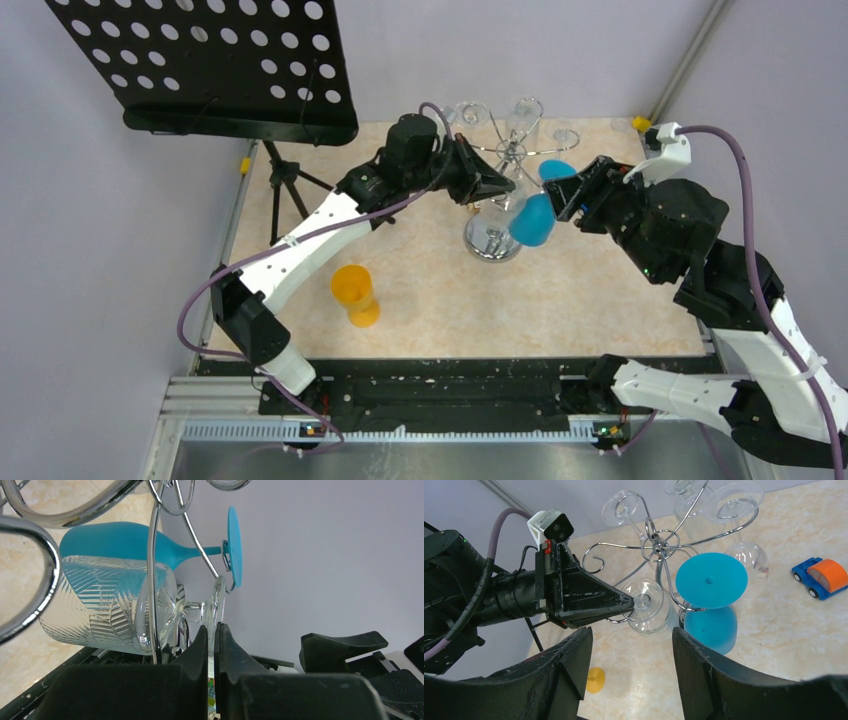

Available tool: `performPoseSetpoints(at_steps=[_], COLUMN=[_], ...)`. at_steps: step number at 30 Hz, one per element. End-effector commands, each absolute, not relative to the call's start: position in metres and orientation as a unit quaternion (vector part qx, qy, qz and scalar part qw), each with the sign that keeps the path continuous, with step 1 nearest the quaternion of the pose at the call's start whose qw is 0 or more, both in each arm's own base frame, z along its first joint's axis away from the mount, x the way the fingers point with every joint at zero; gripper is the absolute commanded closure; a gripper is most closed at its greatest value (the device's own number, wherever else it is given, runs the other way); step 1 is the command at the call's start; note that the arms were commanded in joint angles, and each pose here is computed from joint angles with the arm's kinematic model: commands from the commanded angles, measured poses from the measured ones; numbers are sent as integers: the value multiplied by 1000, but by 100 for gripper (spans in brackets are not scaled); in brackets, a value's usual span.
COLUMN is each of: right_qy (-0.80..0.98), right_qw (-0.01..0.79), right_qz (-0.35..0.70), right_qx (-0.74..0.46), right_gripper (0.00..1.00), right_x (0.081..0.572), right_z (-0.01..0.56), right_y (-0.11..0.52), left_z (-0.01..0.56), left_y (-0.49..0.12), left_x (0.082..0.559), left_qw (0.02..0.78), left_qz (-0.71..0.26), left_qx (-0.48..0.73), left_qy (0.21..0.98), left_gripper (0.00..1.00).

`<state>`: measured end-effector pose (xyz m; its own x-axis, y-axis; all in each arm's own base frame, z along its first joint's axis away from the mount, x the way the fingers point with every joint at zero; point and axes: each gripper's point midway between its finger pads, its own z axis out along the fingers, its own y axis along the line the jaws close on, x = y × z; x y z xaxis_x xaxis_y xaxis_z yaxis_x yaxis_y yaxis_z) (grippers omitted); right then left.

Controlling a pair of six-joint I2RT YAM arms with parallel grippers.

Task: Take the wine glass off the wine glass rack

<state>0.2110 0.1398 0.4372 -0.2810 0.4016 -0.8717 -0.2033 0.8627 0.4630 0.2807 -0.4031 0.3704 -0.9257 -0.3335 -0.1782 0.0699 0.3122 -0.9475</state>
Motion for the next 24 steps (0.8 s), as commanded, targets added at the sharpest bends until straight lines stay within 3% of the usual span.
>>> performPoseSetpoints(at_steps=[1, 24], right_qy=[747, 736], right_qw=[604, 607], right_qz=[268, 292], right_qx=[75, 69], right_gripper=[39, 34], right_x=[210, 214], right_z=[446, 451], right_y=[137, 150], left_z=[424, 441], left_y=[-404, -371], left_x=[266, 217], left_qw=[194, 211], left_qz=[-629, -642], left_qx=[-41, 21], left_qy=[752, 737], left_gripper=[100, 100])
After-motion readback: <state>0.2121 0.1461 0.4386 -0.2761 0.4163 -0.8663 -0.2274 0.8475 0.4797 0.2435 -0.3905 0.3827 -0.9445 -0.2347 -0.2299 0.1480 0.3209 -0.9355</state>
